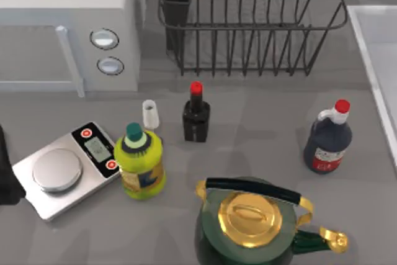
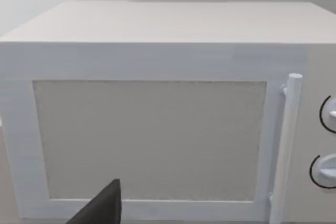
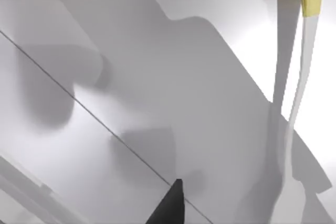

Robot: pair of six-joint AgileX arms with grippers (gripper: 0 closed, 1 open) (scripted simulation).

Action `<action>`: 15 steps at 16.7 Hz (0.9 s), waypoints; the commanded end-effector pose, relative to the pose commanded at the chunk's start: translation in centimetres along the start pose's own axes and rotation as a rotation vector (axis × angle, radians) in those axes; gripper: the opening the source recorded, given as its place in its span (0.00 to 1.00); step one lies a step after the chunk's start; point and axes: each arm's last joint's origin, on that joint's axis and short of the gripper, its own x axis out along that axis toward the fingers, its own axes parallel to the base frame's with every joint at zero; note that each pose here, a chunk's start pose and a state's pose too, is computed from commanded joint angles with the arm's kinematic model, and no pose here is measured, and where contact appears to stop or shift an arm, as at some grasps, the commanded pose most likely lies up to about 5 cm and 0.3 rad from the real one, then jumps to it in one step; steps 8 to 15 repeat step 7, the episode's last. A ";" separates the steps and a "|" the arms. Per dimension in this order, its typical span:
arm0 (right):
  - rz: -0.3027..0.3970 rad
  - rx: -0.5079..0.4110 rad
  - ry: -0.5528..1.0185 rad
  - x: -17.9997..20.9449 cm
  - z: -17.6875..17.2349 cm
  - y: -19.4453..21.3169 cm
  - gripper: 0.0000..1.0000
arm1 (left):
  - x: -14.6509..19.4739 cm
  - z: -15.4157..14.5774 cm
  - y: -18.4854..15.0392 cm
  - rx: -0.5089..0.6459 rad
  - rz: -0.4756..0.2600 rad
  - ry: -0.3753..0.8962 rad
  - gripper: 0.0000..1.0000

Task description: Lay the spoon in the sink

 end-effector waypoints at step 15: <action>0.000 0.000 0.000 0.0 0.0 0.0 1.00 | 0.0 0.0 0.0 0.000 0.000 0.000 1.00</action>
